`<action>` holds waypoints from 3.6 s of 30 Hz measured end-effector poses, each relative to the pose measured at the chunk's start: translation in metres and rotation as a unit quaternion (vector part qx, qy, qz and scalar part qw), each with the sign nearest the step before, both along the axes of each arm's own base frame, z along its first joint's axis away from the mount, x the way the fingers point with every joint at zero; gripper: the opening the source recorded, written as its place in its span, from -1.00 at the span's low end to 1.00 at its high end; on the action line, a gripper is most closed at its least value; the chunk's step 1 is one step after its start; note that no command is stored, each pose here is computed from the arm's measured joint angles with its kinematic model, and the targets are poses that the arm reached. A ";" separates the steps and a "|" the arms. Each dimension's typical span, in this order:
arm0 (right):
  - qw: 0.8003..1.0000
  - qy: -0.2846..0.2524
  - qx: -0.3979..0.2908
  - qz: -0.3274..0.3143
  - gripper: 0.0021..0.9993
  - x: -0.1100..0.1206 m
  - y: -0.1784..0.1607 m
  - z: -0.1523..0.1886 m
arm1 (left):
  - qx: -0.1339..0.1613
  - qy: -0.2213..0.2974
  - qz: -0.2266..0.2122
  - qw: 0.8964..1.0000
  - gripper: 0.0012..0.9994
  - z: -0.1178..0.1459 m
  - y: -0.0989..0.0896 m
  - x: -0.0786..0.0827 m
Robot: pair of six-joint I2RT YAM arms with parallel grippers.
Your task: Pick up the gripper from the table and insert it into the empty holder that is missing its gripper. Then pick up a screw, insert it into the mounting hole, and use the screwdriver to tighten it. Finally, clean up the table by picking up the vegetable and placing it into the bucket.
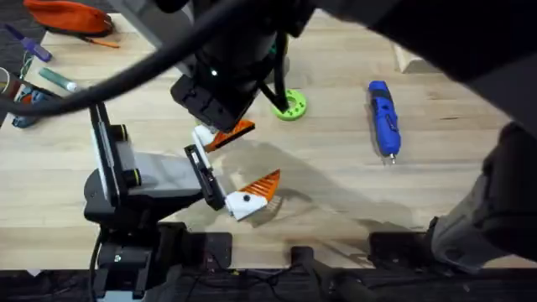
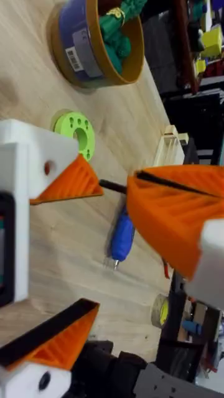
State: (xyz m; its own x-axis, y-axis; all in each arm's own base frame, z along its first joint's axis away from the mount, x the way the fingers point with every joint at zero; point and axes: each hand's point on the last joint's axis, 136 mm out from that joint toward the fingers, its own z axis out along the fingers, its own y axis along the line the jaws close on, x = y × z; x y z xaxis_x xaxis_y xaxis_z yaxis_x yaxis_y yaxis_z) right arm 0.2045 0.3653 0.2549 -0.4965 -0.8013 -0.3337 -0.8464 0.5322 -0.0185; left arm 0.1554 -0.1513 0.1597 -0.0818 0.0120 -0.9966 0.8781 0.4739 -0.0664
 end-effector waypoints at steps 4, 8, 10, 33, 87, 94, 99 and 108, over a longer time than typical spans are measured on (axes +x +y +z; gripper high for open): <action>1.000 0.005 -0.010 0.013 -0.99 0.001 0.004 -0.006 | 0.000 0.000 0.000 1.000 0.97 0.000 0.000 0.000; 1.000 0.007 -0.016 0.023 -0.99 0.002 0.009 -0.013 | 0.000 0.000 0.000 1.000 0.97 0.000 0.000 0.000; 1.000 0.006 -0.014 0.026 -0.99 0.003 0.011 -0.013 | 0.000 0.000 0.000 1.000 0.98 0.000 0.000 0.000; 0.999 0.005 -0.018 0.050 -0.99 -0.003 0.030 -0.028 | 0.000 0.000 0.000 1.000 0.97 0.000 0.000 0.000; 0.998 0.010 -0.033 0.058 -0.99 0.000 0.032 -0.035 | -0.001 0.002 -0.001 1.000 0.97 0.000 0.000 0.000; 0.998 0.013 -0.038 0.057 -0.99 0.002 0.034 -0.042 | -0.004 0.010 -0.001 1.000 0.97 -0.001 0.000 0.000; 0.998 0.013 -0.038 0.057 -0.99 0.002 0.034 -0.042 | -0.004 0.010 -0.001 1.000 0.97 -0.001 0.000 0.000; 0.998 0.013 -0.038 0.057 -0.99 0.002 0.034 -0.042 | -0.004 0.010 -0.001 1.000 0.98 -0.001 0.000 0.000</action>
State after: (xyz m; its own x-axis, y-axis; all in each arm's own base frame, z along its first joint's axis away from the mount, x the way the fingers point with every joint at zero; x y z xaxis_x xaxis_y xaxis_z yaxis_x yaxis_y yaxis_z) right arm 0.2068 0.3995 0.2127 -0.4080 -0.8758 -0.2580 -0.9022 0.4300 -0.0330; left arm 0.1552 -0.1515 0.1590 -0.1013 0.0043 -0.9949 0.8774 0.4717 -0.0872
